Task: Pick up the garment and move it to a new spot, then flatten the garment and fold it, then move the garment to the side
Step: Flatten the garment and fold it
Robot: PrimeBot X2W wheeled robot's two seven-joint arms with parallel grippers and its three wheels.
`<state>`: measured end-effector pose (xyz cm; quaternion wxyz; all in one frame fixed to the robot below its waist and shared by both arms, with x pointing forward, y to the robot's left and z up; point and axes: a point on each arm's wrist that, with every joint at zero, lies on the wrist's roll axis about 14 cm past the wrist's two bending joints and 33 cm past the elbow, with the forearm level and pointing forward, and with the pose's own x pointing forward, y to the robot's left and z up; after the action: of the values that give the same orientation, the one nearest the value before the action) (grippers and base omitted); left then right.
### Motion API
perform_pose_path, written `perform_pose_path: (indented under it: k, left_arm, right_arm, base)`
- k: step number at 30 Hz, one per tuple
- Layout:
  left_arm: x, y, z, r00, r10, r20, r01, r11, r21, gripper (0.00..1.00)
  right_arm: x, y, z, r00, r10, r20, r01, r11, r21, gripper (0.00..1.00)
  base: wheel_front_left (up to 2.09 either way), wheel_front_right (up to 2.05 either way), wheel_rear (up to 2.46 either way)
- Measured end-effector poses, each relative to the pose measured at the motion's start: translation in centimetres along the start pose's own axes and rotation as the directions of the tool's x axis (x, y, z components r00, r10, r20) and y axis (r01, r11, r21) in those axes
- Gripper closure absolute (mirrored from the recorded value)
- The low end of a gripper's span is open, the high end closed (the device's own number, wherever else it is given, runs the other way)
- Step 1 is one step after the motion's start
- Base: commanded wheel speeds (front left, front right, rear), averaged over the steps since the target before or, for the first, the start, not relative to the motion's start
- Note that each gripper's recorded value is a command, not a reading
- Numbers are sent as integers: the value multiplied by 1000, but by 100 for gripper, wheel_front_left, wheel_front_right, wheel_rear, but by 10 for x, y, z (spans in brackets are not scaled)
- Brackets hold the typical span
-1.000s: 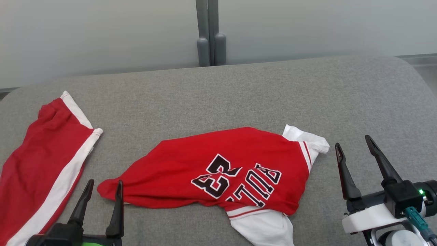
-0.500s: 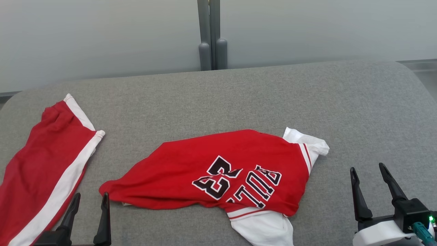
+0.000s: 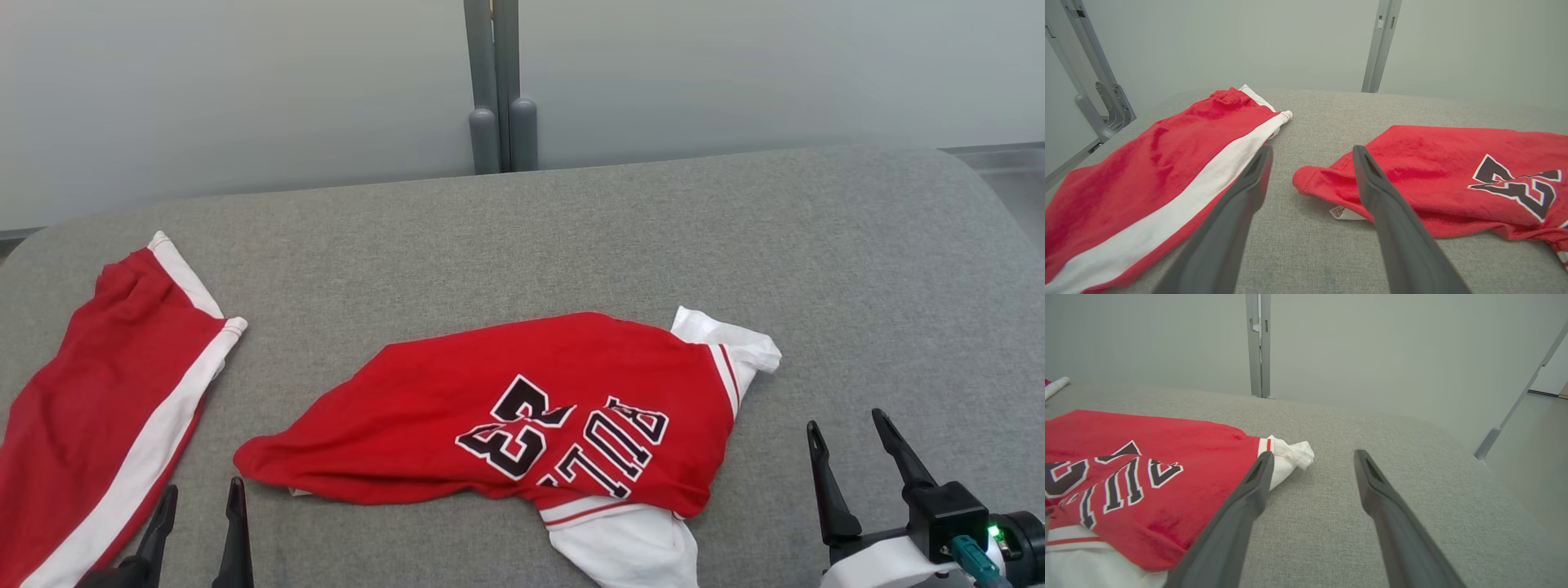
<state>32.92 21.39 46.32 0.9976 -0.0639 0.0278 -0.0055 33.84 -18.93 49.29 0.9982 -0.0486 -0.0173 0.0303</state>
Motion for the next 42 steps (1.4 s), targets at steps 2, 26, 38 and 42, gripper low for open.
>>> perform_pose_path:
  k: [2,26,38,42]
  left_arm:
    - [0,0,0,1000,2,1,-2,1000,-2,0]
    - [1,-9,-1,1000,-24,-2,24,1000,-3,0]
    - [-8,-7,-30,993,-45,-106,48,998,27,0]
    - [-15,-7,-50,981,-59,-185,68,997,41,0]
  right_arm:
    - [1,4,1,1000,10,3,-11,1000,2,0]
    - [12,31,21,993,97,69,-99,995,17,0]
    - [-33,80,-50,899,381,-218,-386,922,20,0]
    - [-46,82,-72,853,406,-329,-415,909,47,0]
  base:
    - [0,0,0]
    - [0,0,0]
    - [0,0,0]
    - [0,0,0]
